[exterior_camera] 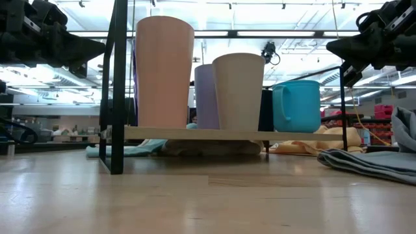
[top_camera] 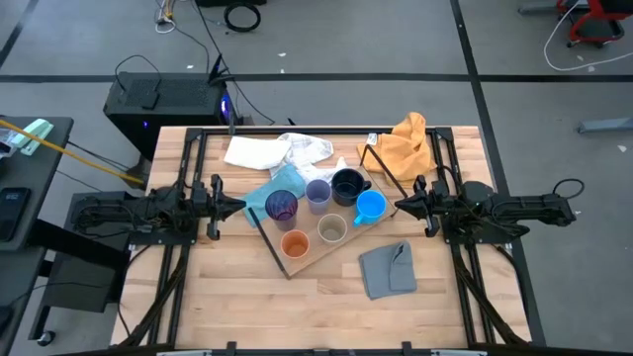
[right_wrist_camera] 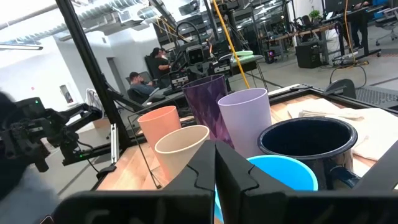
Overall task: Stack small to large cups/mugs on shelf
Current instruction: Return to Home Position
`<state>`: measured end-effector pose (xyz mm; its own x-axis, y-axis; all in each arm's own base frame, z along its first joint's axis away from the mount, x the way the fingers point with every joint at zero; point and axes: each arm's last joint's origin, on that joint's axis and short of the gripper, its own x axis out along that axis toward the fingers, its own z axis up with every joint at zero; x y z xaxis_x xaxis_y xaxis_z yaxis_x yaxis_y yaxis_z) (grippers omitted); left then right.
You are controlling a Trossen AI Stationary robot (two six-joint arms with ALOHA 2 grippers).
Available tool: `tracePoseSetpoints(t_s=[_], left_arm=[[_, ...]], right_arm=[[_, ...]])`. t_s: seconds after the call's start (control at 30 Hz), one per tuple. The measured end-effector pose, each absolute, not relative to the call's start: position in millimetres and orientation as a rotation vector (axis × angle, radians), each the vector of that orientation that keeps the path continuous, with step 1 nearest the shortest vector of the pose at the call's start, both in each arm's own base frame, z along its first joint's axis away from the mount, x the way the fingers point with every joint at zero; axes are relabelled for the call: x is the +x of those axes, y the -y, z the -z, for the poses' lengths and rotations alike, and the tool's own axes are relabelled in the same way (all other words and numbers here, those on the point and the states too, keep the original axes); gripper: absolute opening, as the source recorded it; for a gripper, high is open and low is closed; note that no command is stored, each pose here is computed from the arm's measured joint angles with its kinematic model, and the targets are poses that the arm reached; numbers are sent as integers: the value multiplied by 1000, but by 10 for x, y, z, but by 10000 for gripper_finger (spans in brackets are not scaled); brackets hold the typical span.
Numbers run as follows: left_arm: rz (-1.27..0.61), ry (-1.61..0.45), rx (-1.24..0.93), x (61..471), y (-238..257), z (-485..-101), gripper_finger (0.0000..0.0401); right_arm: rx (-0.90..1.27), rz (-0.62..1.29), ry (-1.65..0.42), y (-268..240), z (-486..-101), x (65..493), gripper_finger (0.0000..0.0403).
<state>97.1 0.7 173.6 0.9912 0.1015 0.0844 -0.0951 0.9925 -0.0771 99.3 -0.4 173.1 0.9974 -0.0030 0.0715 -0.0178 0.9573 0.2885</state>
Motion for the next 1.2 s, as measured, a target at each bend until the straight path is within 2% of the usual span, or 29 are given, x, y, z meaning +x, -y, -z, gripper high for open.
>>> tracePoseSetpoints(t_s=[0.33,0.77,1.2], left_arm=[[-99,88,-74,971,-8,-1736,25],[-99,88,-73,971,-7,-1736,39],[-99,89,-73,971,-7,-1736,26]], right_arm=[[293,-7,71,4,-1731,993,9],[293,-7,71,4,-1731,993,9],[293,-8,71,4,-1731,993,9]])
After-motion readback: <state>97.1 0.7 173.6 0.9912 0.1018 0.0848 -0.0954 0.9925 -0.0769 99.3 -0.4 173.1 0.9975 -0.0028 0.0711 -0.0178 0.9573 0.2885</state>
